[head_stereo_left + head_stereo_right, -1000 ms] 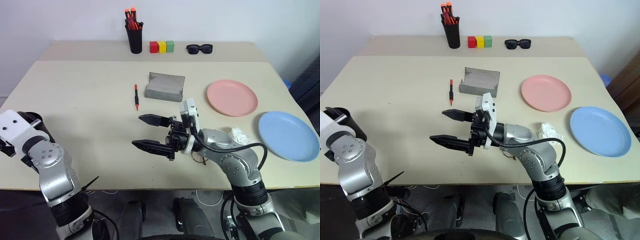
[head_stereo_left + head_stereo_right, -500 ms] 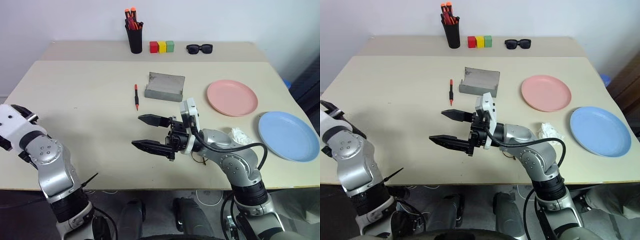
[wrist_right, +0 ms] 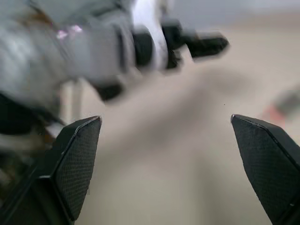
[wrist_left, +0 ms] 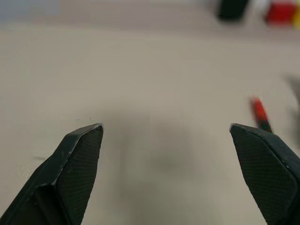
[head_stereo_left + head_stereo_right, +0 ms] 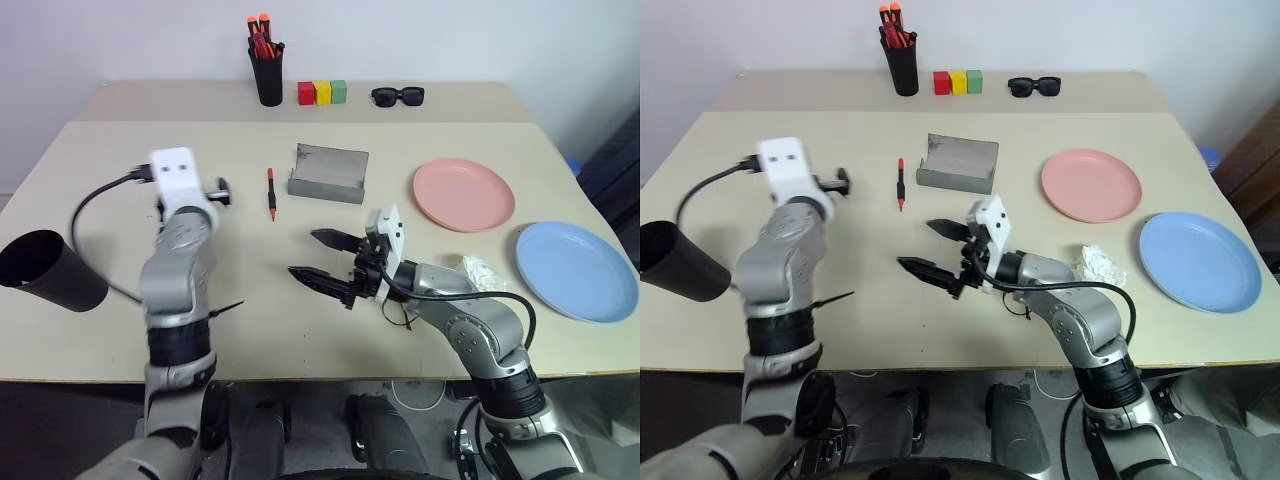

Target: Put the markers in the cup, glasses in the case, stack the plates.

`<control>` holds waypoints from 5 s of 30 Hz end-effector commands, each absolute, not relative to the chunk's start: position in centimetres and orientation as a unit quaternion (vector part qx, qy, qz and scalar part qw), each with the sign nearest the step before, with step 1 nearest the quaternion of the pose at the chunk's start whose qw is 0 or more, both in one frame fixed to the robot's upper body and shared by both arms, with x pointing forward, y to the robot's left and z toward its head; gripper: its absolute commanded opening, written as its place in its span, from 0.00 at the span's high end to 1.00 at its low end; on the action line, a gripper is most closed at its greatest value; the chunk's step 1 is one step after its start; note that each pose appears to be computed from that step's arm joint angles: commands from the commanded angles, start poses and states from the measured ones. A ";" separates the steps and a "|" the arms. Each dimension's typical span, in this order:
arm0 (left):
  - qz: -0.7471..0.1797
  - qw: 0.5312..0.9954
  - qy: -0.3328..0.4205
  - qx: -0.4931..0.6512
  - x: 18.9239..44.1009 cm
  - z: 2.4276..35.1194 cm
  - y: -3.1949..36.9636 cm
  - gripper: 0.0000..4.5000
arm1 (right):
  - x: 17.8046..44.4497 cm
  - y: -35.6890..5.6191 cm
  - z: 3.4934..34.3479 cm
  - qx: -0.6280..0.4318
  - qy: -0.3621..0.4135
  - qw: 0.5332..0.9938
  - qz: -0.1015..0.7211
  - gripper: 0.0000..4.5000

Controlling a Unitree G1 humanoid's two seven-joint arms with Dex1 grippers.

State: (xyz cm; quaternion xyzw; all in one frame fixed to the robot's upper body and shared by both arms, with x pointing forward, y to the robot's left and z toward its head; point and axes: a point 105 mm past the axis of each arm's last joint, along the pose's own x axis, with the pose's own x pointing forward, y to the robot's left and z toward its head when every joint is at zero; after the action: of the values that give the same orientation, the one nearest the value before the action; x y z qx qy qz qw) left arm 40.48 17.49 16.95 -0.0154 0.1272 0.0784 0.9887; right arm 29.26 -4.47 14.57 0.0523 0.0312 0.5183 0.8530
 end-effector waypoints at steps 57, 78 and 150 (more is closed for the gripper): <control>0.497 0.837 -0.196 0.117 23.5 21.1 34.3 0.99 | 24.3 0.2 21.2 0.142 -0.037 0.713 0.686 0.00; 0.504 0.841 -0.168 0.095 24.4 19.1 35.0 0.26 | 24.3 -0.1 21.1 0.142 -0.038 0.723 0.676 0.00; 0.544 0.808 0.151 -0.170 38.4 13.0 37.1 0.99 | 25.6 -0.3 21.5 0.149 -0.052 0.738 0.656 0.00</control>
State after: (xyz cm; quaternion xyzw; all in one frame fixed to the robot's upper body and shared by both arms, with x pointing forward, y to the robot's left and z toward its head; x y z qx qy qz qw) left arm 38.51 36.66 12.41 -0.1695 0.1615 0.5373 0.8103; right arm 25.82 -0.20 20.52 0.1507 -0.0296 0.6512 0.7432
